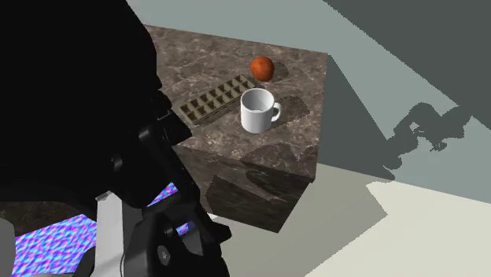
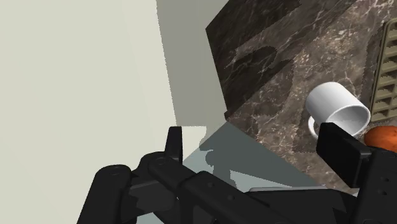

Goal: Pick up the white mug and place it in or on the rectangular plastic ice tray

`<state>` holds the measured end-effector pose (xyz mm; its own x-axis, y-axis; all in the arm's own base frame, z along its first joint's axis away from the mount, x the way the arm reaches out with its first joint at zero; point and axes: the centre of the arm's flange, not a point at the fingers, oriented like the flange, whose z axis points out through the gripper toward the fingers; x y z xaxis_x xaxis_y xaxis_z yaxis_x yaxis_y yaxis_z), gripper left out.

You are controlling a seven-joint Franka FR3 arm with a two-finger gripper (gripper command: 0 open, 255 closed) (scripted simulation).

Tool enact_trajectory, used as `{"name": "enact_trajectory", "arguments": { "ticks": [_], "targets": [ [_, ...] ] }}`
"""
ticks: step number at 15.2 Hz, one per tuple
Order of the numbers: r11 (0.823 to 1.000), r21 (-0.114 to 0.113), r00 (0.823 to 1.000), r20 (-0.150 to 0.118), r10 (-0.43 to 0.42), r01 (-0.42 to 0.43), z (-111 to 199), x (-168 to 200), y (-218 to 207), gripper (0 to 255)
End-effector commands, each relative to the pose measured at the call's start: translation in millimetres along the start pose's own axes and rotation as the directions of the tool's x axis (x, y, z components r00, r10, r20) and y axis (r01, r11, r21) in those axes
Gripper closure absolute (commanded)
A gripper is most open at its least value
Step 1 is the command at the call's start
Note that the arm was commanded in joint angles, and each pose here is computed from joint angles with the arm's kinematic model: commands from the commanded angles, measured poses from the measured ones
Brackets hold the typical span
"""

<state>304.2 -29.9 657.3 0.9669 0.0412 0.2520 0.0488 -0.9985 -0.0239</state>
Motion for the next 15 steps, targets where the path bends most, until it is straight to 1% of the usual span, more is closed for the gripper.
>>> {"name": "enact_trajectory", "arguments": {
  "ticks": [1,15],
  "targets": [
    [1.0,0.0,1.0,0.0,0.0,0.0,0,0,0,0],
    [1.0,-0.012,0.999,0.035,-0.024,0.024,118,65,-131,0]
  ]
}}
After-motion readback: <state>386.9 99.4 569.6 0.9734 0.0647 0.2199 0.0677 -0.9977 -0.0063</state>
